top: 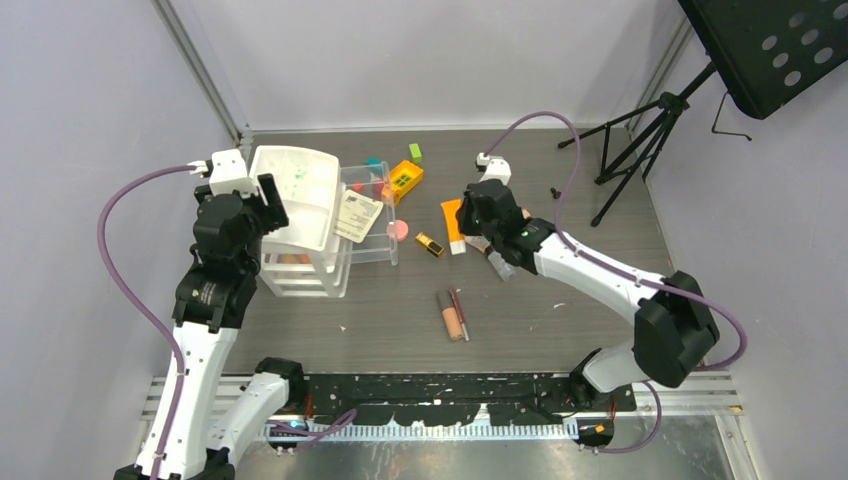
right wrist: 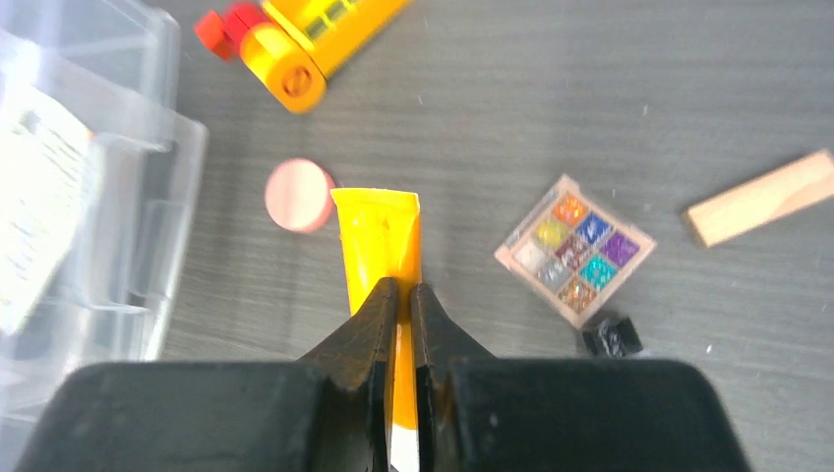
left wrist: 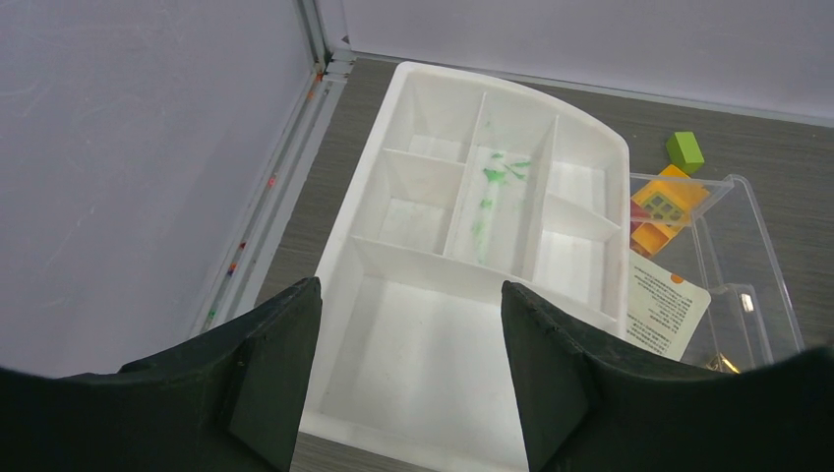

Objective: Organize the makeup
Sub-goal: Pick up the makeup from the center of the board.

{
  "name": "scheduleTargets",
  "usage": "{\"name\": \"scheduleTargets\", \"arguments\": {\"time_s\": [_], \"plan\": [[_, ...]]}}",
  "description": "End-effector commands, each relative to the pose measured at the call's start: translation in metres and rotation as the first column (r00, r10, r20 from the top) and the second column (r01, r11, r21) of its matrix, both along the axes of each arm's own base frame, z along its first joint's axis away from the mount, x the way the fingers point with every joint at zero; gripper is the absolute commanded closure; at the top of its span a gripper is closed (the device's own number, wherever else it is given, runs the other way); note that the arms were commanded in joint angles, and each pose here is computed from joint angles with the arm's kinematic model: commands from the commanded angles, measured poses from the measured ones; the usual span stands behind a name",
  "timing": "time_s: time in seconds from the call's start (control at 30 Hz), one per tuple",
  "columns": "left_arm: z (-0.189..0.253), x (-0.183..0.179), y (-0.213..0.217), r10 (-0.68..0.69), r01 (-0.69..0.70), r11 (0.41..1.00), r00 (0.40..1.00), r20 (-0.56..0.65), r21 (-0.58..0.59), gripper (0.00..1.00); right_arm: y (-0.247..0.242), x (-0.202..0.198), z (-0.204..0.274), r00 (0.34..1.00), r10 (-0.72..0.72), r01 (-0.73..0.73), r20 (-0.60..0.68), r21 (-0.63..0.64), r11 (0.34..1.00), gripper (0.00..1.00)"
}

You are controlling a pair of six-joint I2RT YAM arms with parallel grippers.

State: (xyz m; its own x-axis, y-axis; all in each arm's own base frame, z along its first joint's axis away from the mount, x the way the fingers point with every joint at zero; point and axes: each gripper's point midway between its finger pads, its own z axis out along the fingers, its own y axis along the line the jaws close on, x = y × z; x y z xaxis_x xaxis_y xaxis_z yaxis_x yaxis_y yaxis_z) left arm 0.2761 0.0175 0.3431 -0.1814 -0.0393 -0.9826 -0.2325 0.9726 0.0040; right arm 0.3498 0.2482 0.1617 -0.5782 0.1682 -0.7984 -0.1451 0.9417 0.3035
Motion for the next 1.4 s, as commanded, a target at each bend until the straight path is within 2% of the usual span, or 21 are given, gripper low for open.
{"name": "scheduleTargets", "arguments": {"time_s": [0.0,0.13,0.23,0.43,0.63,0.73,0.9,1.1,1.37], "plan": [[0.011,0.002,-0.001,-0.005,0.006,1.0,0.999,0.051,-0.015,0.31,-0.001,0.021,0.094,0.954,-0.032,0.004,0.298,0.095,0.995,1.0],[0.011,0.002,-0.001,-0.004,0.005,1.0,0.999,0.052,-0.018,0.31,0.007,0.029,0.145,0.908,-0.046,-0.028,0.417,0.169,0.985,1.0],[0.011,0.002,-0.001,-0.004,0.005,1.0,0.999,0.051,-0.021,0.31,0.028,0.033,0.174,0.873,-0.015,-0.121,0.487,0.245,0.962,1.0],[0.012,0.0,0.0,-0.001,0.002,1.0,0.998,0.059,-0.021,0.31,0.081,0.031,0.222,0.764,0.085,-0.382,0.64,0.342,0.859,1.0],[0.013,0.0,0.0,0.003,-0.002,1.0,0.998,0.06,-0.02,0.31,0.12,0.026,0.249,0.627,0.092,-0.566,0.773,0.371,0.736,0.99],[0.014,-0.001,0.002,0.013,-0.011,1.0,0.998,0.065,-0.02,0.32,0.14,0.02,0.254,0.556,0.076,-0.628,0.828,0.359,0.691,1.0],[0.015,-0.003,0.006,0.029,-0.028,0.999,0.997,0.067,-0.016,0.32,0.178,0.009,0.253,0.519,0.123,-0.688,0.846,0.327,0.648,0.99],[0.017,-0.007,0.012,0.064,-0.063,0.998,0.995,0.076,-0.016,0.34,0.214,-0.024,0.257,0.454,0.185,-0.763,0.872,0.272,0.587,1.0],[0.025,-0.024,0.032,0.171,-0.17,0.985,0.978,0.116,-0.02,0.35,0.257,-0.056,0.249,0.399,0.24,-0.822,0.885,0.229,0.521,1.0]]}}
